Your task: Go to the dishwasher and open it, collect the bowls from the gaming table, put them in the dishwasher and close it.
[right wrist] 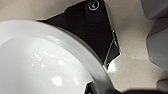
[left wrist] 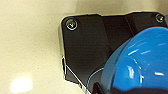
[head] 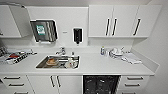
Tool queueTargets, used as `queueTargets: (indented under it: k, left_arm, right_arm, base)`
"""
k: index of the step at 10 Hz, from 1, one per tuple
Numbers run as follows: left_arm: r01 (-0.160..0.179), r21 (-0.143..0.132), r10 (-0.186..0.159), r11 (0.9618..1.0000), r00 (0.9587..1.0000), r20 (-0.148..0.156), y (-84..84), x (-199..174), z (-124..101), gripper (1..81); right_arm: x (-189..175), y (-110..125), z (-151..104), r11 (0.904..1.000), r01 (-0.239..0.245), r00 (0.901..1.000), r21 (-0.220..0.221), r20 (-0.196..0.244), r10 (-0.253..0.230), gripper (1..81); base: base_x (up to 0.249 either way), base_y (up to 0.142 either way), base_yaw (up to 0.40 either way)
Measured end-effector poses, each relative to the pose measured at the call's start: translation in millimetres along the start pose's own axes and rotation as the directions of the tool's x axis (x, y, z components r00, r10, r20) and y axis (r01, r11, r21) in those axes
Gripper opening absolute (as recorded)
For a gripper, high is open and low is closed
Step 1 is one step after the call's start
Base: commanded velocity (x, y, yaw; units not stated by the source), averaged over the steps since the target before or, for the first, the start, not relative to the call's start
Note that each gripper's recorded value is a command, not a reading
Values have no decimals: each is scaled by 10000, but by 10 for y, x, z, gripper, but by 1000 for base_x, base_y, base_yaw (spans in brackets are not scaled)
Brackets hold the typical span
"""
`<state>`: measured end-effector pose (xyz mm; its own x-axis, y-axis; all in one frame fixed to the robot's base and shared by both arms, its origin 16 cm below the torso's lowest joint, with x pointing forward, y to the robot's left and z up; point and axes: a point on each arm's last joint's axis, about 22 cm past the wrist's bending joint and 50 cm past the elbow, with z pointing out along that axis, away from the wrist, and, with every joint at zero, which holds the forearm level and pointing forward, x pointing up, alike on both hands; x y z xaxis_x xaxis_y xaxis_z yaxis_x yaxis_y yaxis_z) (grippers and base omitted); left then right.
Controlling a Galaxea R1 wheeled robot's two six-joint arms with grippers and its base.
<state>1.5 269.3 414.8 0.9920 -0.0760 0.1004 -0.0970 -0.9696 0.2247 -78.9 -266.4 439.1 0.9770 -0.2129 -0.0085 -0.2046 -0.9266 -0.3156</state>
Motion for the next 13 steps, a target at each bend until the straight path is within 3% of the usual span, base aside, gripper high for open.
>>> queueTargets:
  k: [5, 10, 13]
  left_arm:
    - [102, -167, -100, 9998, 9999, 123, 9, -145, -30, 10]
    - [304, -653, -308, 9974, 9995, -45, -261, -101, -265, 10]
    - [607, -663, -614, 9960, 9981, -79, -484, -94, -419, 10]
  right_arm:
    - [-82, -6, -120, 9993, 108, 9996, 352, 239, -116, 10]
    - [-115, 70, -159, 9996, 115, 9995, 276, 274, -123, 10]
    - [-115, 55, -157, 9995, 109, 9996, 304, 272, -117, 10]
  base:
    - [0, 0, 0]
    - [0, 0, 0]
    - [0, 0, 0]
